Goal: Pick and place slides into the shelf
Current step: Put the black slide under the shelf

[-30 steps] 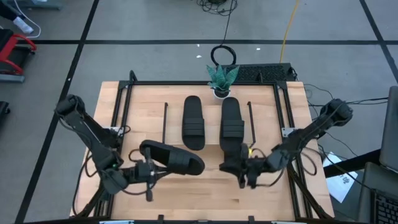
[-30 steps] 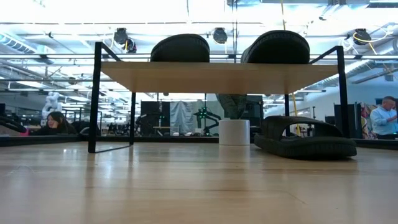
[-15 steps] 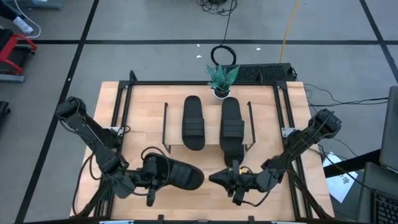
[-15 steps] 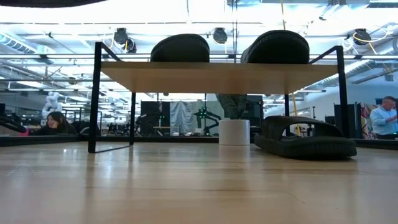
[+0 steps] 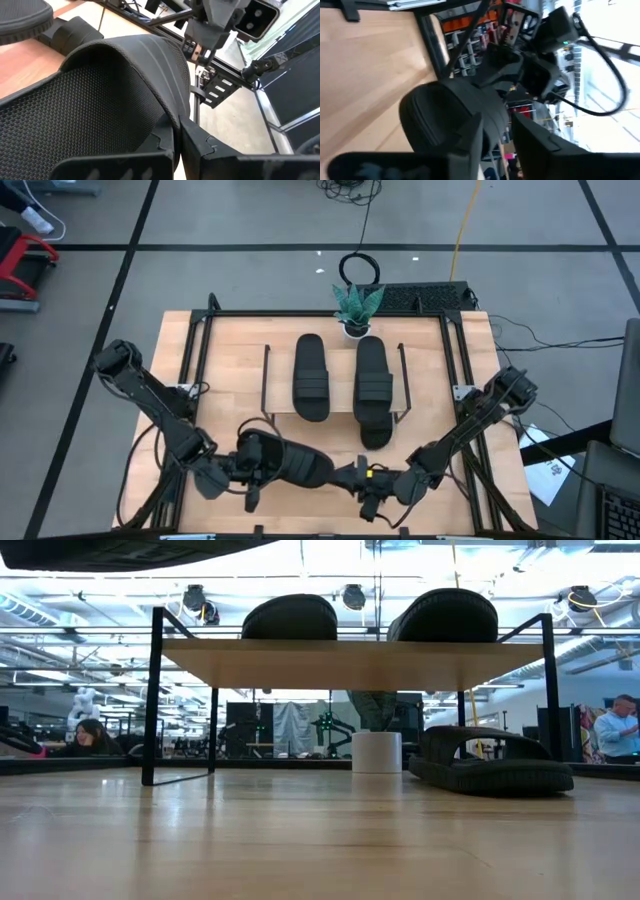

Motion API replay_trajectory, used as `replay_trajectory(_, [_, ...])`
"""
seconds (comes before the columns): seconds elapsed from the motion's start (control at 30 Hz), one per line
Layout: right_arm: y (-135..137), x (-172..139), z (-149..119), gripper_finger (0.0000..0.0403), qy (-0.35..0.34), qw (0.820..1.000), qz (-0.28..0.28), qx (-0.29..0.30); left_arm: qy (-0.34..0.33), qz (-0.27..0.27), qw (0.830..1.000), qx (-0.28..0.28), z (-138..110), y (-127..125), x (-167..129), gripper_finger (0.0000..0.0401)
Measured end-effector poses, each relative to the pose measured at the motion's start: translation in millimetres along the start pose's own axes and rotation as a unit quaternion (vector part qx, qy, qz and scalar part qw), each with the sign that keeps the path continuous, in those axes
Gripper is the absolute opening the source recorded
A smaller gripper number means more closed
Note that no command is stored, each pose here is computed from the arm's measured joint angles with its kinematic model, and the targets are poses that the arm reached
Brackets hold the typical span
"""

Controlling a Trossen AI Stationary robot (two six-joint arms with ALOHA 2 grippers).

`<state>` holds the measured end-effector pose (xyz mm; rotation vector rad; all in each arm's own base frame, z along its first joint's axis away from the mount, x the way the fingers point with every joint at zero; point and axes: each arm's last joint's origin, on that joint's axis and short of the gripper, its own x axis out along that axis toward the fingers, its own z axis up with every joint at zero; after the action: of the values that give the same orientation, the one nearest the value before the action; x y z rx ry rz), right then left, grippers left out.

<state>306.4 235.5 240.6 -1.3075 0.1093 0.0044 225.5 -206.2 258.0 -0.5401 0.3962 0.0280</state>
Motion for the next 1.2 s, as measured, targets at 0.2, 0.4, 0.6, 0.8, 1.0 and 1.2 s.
replay_trajectory(0.2, [-2,7,1,0.0176,0.043,0.999,-0.017,0.007,0.005,0.000,1.000,-0.003,3,3,3,0.0002])
replay_trajectory(0.4, [9,15,-4,0.0215,0.064,0.997,-0.010,-0.039,0.019,-0.006,0.999,-0.025,7,7,8,0.0004])
replay_trajectory(0.6, [14,19,-6,0.0221,0.068,0.996,-0.008,-0.064,0.019,-0.003,0.999,-0.031,9,9,10,0.0004])
replay_trajectory(0.8, [15,19,-7,0.0219,0.069,0.994,0.000,-0.080,0.018,-0.001,1.000,-0.026,11,11,11,0.0005])
replay_trajectory(1.0, [23,22,-8,0.0218,0.069,0.992,0.007,-0.108,0.010,-0.002,1.000,-0.024,15,12,14,0.0005])
replay_trajectory(1.2, [29,32,-12,0.0218,0.064,0.989,-0.006,-0.131,-0.001,-0.005,1.000,-0.025,18,12,15,0.0005])
